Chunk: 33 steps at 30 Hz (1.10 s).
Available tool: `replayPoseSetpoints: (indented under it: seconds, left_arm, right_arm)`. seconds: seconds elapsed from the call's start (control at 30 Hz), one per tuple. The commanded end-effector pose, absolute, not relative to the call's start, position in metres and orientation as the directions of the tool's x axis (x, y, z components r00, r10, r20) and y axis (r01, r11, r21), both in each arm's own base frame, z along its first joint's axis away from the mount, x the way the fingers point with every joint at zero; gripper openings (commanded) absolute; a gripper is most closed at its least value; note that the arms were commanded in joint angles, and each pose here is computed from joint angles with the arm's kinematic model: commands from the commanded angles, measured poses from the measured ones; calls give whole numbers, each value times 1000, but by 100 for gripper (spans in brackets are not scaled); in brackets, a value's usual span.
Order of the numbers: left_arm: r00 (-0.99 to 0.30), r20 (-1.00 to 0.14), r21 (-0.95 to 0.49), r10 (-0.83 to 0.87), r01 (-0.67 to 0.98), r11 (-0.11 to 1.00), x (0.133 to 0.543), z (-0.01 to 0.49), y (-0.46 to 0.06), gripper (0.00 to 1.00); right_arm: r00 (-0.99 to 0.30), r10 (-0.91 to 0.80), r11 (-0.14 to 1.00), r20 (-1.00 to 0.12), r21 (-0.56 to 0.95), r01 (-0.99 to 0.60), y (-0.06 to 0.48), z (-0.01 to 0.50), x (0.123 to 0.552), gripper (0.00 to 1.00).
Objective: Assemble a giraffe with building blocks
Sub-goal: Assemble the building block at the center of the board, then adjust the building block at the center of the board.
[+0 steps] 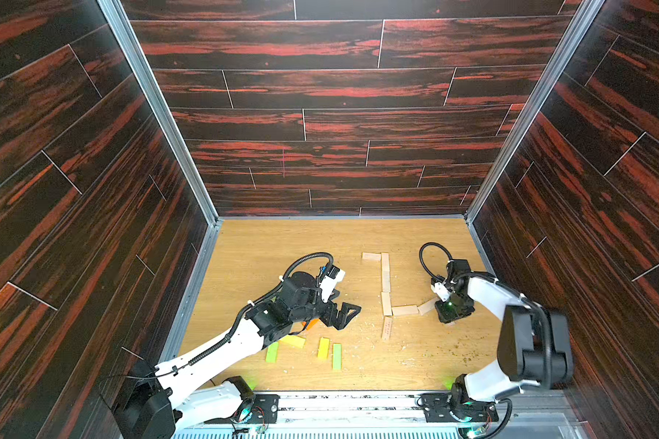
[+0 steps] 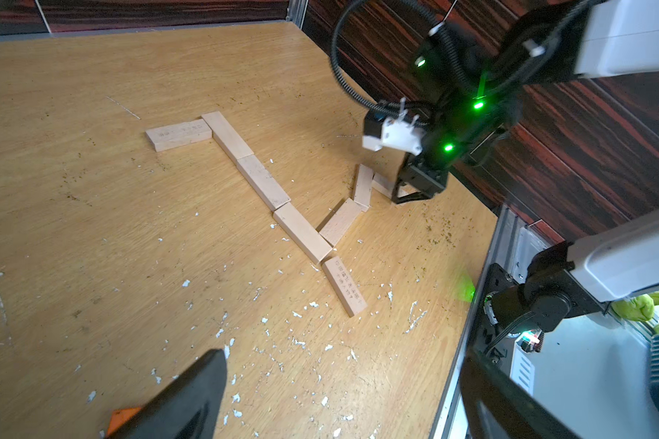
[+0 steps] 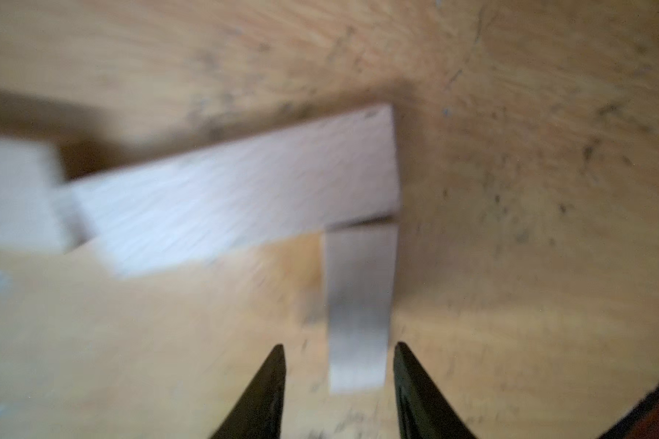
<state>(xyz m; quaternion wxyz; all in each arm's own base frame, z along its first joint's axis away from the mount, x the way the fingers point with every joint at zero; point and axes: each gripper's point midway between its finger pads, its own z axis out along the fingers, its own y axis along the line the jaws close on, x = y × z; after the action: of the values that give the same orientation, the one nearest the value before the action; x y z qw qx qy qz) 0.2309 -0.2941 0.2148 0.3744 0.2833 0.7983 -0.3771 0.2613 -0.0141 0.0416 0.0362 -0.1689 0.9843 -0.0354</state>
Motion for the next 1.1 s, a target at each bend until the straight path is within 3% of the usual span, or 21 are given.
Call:
replayPoseSetpoints:
  seconds: [0.0,0.17,0.3,0.5,1.07]
  left_arm:
    - [-539,-824,-367,177,744,558,234,219,-294,98]
    - [-551,-815,-375,178,737,562,237,218,-297,98]
    - [-558,-813,-385,170,732,562,240,221,-300,98]
    - [-580,-795,-393,181,718,574,245,219,-303,98]
    - [-643,-738,-398,205,659,638,250,205,-297,98]
  right_arm:
    - [-934,-329,944,-137,-36,-327,-1,79,263,48]
    - [-942,-220,975,-253,-30,-220,1,108,301,43]
    - [-964,-10,1000,-267,4,-12,-1,103,337,35]
    - [-947,135,991,-291,46,128,3,93,366,30]
    - [-947,139,989,-290,81,120,15,36,364,28]
